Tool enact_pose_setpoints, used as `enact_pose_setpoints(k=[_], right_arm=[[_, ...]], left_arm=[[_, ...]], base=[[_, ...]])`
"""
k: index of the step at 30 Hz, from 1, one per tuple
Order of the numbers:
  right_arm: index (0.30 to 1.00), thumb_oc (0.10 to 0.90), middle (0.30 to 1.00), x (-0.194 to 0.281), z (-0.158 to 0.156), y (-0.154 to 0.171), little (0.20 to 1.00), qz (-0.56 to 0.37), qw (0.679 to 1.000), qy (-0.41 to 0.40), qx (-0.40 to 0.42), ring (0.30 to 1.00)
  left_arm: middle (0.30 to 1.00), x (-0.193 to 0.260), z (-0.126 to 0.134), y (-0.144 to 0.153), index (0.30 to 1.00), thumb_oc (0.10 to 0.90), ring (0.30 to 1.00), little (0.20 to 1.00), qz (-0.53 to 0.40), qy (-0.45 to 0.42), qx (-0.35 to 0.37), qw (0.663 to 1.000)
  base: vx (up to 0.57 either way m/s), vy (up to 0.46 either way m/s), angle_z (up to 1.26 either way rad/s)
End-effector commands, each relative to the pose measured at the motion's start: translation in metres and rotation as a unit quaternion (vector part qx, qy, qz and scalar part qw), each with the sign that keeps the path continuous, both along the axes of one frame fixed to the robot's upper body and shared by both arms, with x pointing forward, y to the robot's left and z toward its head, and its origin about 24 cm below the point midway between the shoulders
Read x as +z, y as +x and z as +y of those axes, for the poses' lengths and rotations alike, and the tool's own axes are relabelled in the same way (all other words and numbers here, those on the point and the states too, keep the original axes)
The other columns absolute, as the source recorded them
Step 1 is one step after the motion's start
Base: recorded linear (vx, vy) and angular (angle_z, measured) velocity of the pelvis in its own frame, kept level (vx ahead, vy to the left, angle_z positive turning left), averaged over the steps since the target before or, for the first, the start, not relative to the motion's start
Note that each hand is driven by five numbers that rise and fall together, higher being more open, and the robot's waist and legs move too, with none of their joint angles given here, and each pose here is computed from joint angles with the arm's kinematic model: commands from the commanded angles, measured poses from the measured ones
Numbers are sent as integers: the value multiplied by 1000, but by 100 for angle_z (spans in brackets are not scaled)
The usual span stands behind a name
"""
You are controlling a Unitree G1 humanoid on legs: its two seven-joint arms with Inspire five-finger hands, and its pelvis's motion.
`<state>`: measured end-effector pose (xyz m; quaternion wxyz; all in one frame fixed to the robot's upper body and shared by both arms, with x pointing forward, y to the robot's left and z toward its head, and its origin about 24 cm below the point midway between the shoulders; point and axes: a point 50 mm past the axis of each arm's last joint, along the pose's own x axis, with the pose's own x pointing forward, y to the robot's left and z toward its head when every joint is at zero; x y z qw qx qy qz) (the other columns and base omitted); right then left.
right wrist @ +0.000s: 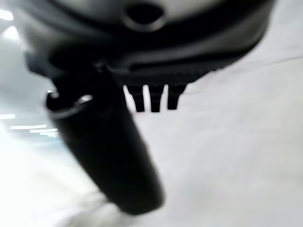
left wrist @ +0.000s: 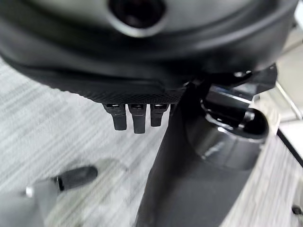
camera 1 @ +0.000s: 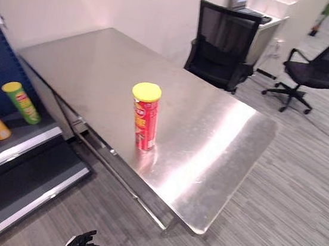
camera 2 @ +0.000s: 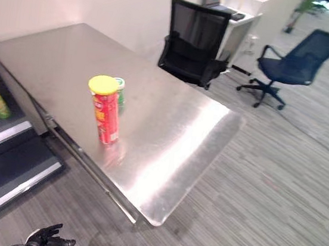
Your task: Put the goods on the table back onto the shelves and tidy them up.
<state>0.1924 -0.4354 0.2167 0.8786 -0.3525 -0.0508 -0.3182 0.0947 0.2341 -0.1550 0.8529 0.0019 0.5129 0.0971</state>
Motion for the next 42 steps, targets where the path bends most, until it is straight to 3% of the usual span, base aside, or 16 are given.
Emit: enact_pose_setpoints(k=[1, 2, 3, 4, 8, 10, 13, 15, 17, 24, 29, 42], right_arm=[[900, 800, 900, 77, 28, 12, 900, -169, 975, -48, 137, 900], [900, 800, 900, 108, 52, 15, 900, -226, 946, -47, 228, 900], [900, 800, 900, 108, 52, 15, 900, -226, 946, -47, 229, 900], [900, 800, 900, 128, 73, 22, 900, -247, 921, -46, 296, 900], [900, 800, 900, 159, 105, 26, 900, -274, 879, -53, 387, 900], [900, 800, 900, 160, 116, 33, 900, -289, 850, -8, 441, 900], [900, 800, 900, 156, 126, 41, 900, -280, 835, 11, 473, 900], [900, 800, 900, 144, 155, 50, 900, -236, 807, 26, 541, 900], [900, 800, 900, 140, 165, 53, 900, -214, 800, 20, 561, 900], [900, 800, 900, 113, 192, 65, 900, -92, 794, -7, 600, 900], [900, 800, 900, 95, 195, 86, 900, -47, 814, -10, 579, 900], [900, 800, 900, 82, 191, 111, 900, -51, 832, 28, 551, 900]], left_arm=[[900, 11, -1, 32, 900, 800, 900, 900, -53, 3, -46, 998], [900, 10, -5, 28, 900, 800, 900, 900, -55, -6, -60, 997], [900, 10, -5, 28, 900, 800, 900, 900, -55, -6, -60, 997], [900, 9, -5, 23, 900, 800, 900, 900, -48, -7, -67, 997], [900, 7, -3, 15, 900, 800, 900, 900, -39, -6, -70, 997], [900, 4, -4, 8, 900, 800, 900, 900, -27, -8, -71, 997], [900, 3, -5, 5, 900, 800, 900, 900, -22, -11, -69, 997], [900, 1, -7, 1, 900, 800, 900, 900, -13, -11, -73, 997], [900, 1, -7, 1, 900, 800, 900, 900, -12, -11, -75, 997], [900, 0, -10, -1, 900, 800, 900, 900, -12, -18, -81, 997], [900, -1, -9, -5, 900, 800, 900, 900, -5, -17, -74, 997], [900, -4, -8, -14, 900, 800, 900, 900, 13, -16, -64, 998]], base=[[34, -14, -1], [28, -11, 11], [-1, -19, 12], [18, -12, 25], [17, -13, 13], [24, -29, 29], [28, -18, 10], [50, -23, 15], [5, -12, 4], [-4, -7, 2], [-4, -17, 17], [3, -14, 18]])
